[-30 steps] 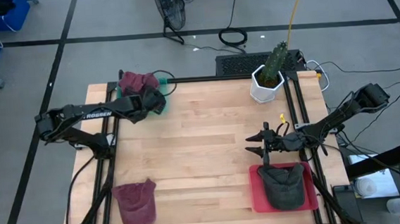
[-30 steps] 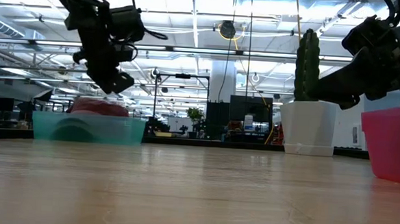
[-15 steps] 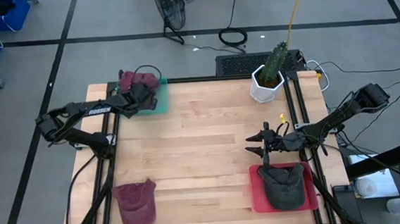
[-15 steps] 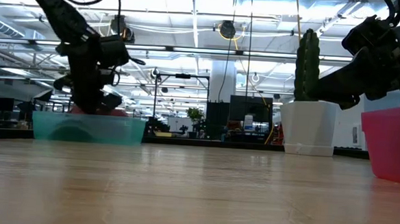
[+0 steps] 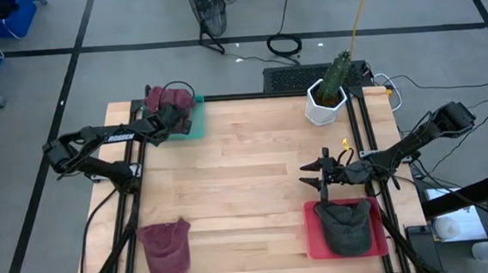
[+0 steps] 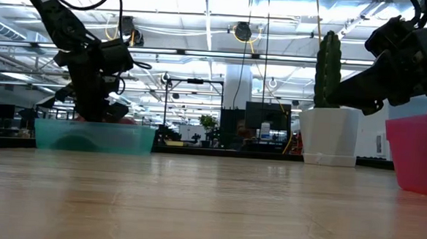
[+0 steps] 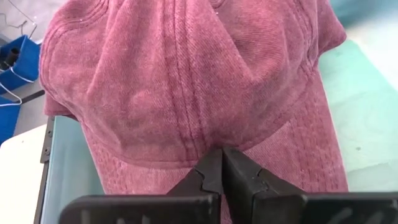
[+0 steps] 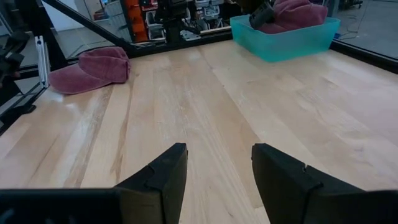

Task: Pick & Place hat
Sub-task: Put the right maroon cap into the green bin, then put the maroon cap into the green bin

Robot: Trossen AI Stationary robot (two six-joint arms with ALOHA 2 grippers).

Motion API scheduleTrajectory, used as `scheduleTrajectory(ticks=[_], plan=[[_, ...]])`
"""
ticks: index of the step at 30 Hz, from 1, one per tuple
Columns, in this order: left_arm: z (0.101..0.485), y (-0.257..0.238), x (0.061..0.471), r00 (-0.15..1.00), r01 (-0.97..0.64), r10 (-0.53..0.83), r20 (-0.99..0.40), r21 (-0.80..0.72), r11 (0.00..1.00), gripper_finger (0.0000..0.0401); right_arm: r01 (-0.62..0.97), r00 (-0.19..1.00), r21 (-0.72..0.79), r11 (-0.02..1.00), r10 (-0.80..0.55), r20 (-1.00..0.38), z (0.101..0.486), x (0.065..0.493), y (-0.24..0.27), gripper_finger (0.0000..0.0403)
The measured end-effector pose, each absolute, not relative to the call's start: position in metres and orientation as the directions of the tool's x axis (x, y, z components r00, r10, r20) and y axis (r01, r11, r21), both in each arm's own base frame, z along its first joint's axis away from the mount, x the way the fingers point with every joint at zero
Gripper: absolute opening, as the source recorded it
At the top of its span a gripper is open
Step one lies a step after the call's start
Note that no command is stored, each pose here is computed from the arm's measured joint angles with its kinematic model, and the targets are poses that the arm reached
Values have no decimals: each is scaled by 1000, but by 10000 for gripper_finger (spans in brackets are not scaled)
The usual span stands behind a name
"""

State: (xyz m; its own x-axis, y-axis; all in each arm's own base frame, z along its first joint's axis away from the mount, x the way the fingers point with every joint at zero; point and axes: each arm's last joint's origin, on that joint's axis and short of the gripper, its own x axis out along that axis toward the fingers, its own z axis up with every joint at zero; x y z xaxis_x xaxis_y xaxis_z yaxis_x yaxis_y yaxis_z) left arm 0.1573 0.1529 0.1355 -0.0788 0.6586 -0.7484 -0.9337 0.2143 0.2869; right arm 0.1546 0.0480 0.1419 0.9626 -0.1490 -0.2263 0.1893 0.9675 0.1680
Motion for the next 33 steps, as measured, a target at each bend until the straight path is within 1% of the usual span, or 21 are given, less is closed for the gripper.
scheduleTrajectory(ticks=[6,10,15,19,21,23,27,30,33], plan=[[137,147,161,-54,-929,665,-745,282,241,7,188,962,168,968,-148,-228,142,155,48,165],[148,141,164,11,-941,683,-731,224,255,6,189,962,165,968,-148,-231,141,155,48,165],[167,130,166,108,-939,702,-704,159,304,37,190,959,155,969,-150,-241,140,154,48,165],[183,121,171,191,-938,749,-634,106,329,62,204,957,139,969,-167,-239,140,154,47,165],[190,113,176,252,-928,757,-603,70,365,71,217,955,136,967,-181,-237,140,154,47,165],[198,105,183,339,-910,759,-556,11,414,77,237,951,124,964,-204,-234,141,155,45,165],[212,81,204,545,-817,708,-448,-95,569,75,251,949,90,964,-226,-221,142,156,42,165],[223,60,221,678,-720,656,-332,-122,683,70,260,949,64,963,-243,-203,144,157,39,165],[235,42,232,792,-602,575,-205,-109,791,66,268,946,35,963,-256,-197,145,158,36,165]])
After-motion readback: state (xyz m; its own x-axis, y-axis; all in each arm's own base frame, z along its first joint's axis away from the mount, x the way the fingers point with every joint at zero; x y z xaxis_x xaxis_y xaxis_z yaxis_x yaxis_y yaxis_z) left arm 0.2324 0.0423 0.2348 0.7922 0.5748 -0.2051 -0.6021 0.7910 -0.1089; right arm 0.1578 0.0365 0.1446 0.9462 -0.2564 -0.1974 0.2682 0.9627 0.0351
